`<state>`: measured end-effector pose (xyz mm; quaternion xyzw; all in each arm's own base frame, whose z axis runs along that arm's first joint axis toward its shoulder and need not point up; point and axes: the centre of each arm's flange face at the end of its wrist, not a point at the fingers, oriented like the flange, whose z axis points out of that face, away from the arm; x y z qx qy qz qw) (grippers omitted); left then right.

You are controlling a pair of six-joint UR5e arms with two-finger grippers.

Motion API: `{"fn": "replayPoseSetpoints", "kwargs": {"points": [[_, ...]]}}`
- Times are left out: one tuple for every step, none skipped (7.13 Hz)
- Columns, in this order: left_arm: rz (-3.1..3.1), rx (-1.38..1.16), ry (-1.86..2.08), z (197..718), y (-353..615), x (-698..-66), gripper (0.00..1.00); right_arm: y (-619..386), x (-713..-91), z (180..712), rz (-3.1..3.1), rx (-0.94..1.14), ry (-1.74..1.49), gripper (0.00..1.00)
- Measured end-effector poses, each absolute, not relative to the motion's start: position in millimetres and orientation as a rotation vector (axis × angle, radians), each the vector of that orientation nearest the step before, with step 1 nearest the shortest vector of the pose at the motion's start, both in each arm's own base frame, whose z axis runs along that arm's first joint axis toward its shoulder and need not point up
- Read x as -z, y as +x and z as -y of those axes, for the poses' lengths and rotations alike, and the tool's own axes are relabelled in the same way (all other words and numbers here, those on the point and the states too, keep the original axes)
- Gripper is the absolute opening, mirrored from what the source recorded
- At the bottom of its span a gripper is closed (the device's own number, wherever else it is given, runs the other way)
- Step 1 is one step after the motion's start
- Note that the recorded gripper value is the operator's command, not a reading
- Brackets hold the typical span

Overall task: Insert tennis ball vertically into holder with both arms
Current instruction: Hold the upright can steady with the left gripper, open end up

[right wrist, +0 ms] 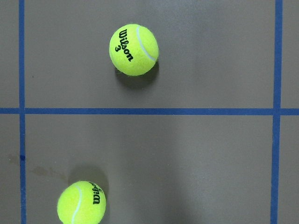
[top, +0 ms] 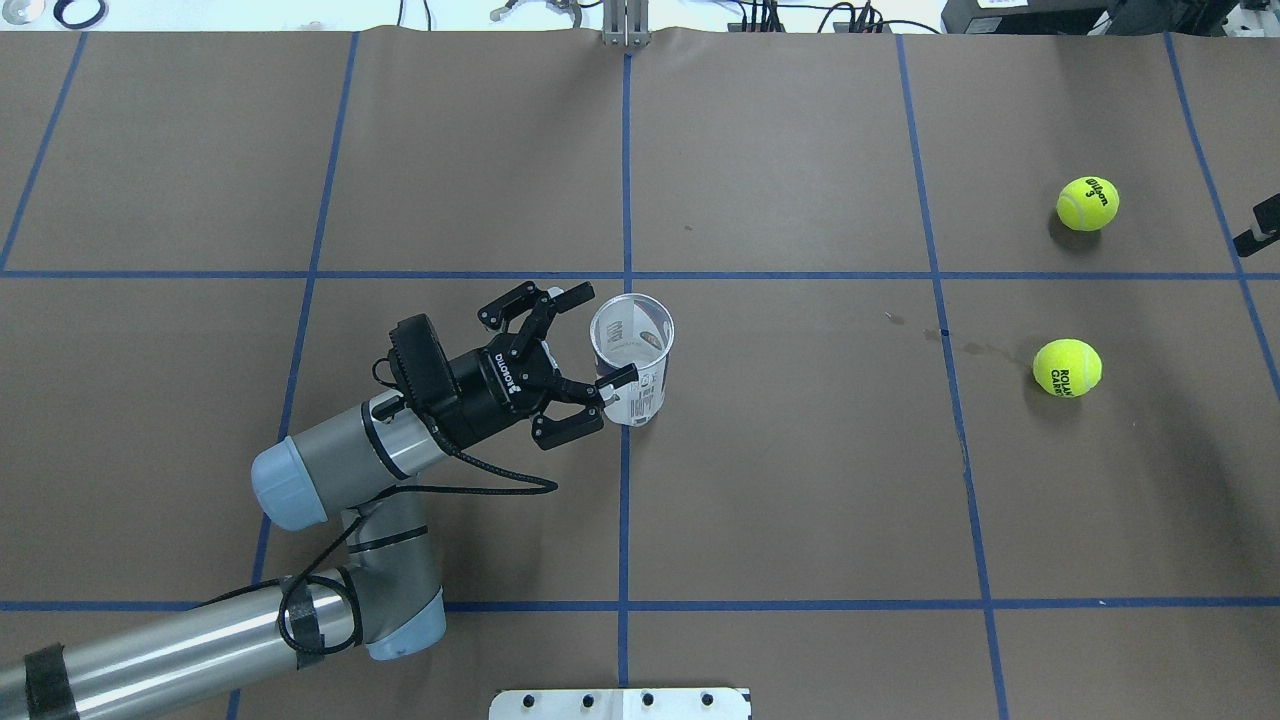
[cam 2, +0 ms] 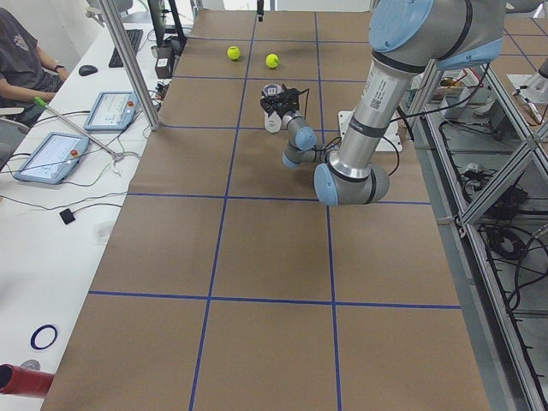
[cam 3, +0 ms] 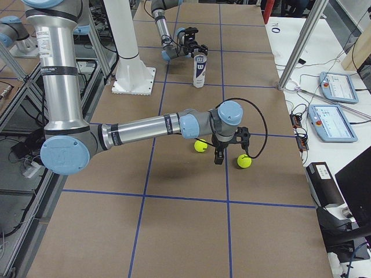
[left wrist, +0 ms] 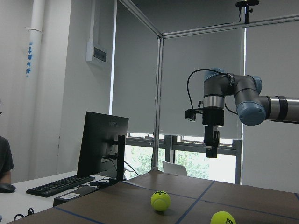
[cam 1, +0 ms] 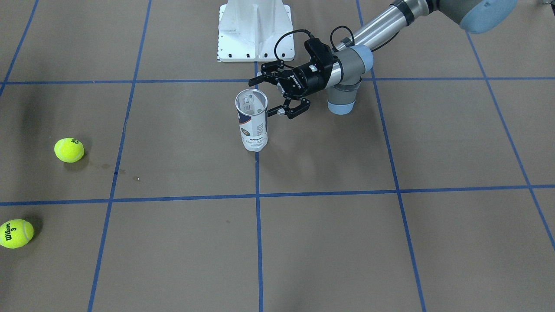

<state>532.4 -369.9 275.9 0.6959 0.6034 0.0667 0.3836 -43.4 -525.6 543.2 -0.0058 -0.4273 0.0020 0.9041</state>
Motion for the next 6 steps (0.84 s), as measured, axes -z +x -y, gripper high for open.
{"fn": "replayPoseSetpoints", "kwargs": {"points": [[-1.553,-0.163,1.765,367.6,527.0,-276.7,0.99,-43.9,-543.1,525.5,0.885,-0.003,-0.013,0.99],[-1.561,-0.16,1.754,365.9,523.6,-279.4,0.99,-44.8,-542.9,525.3,0.889,-0.002,-0.015,0.99],[-1.56,-0.164,1.742,364.7,521.3,-286.8,0.99,-45.7,-542.5,525.2,0.894,0.0,-0.016,0.99],[-1.554,-0.171,1.733,363.9,519.2,-294.3,0.99,-46.3,-542.2,525.1,0.896,0.002,-0.016,0.99],[-1.547,-0.187,1.722,362.6,517.9,-300.7,1.0,-46.9,-542.1,525.0,0.897,0.003,-0.017,0.99],[-1.545,-0.209,1.71,361.1,518.2,-301.9,0.99,-47.7,-542.0,524.9,0.898,0.004,-0.018,0.99]]}}
